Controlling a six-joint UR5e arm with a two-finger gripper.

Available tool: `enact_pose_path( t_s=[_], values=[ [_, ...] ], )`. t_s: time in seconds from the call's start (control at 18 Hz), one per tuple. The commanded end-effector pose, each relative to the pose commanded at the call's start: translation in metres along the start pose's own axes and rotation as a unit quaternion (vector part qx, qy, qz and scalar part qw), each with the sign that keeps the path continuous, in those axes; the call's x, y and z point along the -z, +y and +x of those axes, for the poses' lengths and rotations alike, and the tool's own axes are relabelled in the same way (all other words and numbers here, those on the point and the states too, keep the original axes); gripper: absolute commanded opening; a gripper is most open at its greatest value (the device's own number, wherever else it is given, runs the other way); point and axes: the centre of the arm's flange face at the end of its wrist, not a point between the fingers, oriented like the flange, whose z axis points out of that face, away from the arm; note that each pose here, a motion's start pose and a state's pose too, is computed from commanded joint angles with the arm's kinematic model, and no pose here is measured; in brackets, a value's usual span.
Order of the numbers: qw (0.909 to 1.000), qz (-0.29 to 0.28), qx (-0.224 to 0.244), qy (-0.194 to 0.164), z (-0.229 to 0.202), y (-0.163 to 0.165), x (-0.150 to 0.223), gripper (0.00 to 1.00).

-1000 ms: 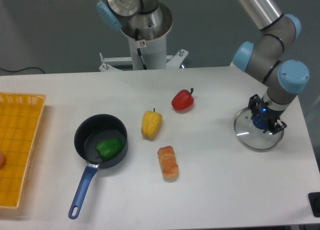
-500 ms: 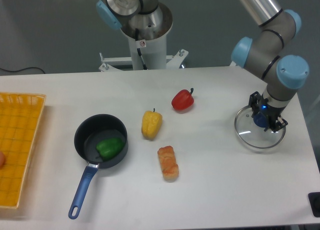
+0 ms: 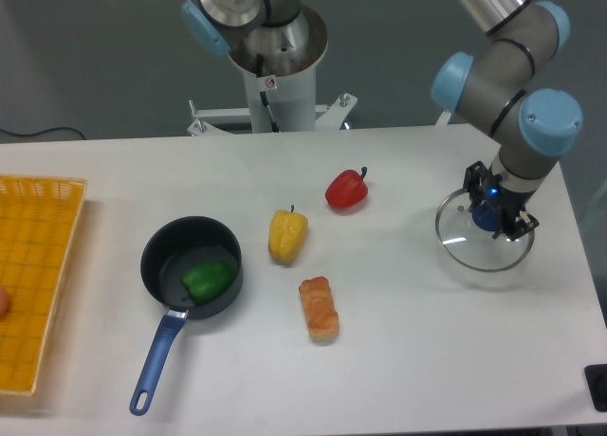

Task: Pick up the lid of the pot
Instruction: 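Lift the glass lid by its blue knob off the table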

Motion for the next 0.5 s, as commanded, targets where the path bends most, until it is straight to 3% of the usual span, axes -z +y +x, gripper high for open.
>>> enact_pose_path(
  t_s=[0.5],
  values=[
    [1.0, 0.0, 0.001, -0.001, 0.005, -0.002, 0.011, 0.55]
  ],
)
